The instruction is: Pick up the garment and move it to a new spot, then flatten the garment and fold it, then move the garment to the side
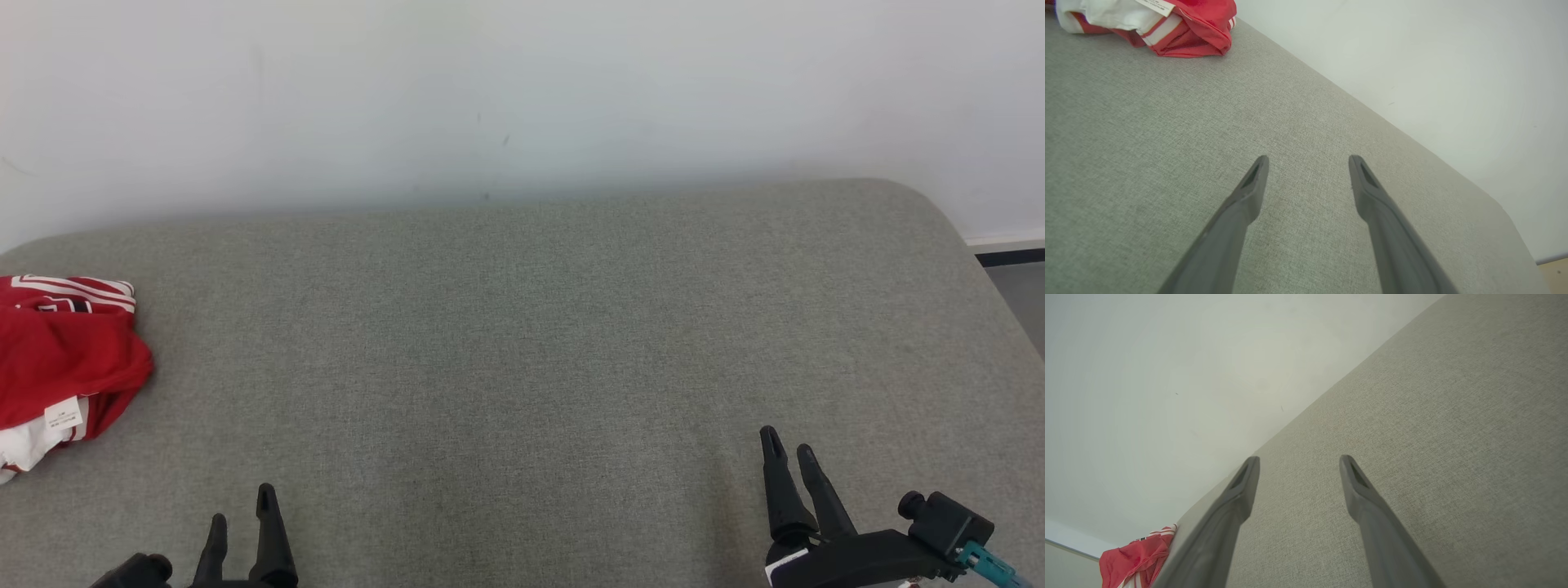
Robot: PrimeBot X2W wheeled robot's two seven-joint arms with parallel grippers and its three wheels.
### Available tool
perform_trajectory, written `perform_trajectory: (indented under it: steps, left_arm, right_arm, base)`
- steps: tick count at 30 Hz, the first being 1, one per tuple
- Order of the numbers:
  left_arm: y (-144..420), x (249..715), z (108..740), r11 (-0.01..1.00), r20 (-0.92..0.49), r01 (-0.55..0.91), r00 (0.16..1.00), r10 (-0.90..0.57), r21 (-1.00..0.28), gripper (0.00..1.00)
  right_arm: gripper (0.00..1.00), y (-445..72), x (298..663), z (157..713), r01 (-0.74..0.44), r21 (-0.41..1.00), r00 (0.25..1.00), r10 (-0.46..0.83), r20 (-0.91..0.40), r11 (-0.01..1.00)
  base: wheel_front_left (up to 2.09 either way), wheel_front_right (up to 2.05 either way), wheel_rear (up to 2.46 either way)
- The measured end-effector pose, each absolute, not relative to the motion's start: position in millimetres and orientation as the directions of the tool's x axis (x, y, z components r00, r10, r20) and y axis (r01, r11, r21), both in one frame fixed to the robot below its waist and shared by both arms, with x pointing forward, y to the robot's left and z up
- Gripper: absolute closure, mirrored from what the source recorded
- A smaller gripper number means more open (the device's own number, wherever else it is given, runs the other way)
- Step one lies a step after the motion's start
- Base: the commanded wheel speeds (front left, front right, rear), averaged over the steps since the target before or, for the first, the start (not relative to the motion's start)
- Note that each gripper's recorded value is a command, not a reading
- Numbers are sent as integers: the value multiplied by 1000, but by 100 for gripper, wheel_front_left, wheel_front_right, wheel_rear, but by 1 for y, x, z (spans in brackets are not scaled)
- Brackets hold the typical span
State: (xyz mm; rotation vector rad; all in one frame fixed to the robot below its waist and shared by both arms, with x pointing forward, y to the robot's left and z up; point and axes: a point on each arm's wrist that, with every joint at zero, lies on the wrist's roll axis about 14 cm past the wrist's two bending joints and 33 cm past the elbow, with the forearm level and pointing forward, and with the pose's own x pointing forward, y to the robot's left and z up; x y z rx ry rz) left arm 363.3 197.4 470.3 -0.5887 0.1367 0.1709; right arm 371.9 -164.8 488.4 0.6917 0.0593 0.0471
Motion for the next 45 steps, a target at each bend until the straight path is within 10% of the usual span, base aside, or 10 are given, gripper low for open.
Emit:
perform_trajectory:
  steps: [45]
  left_arm:
    - [199,354,493,975,-15,-149,989,149,-165,0]
  right_arm:
    - [0,-154,363,481,-106,267,993,114,-16,958]
  base:
    - [0,0,0]
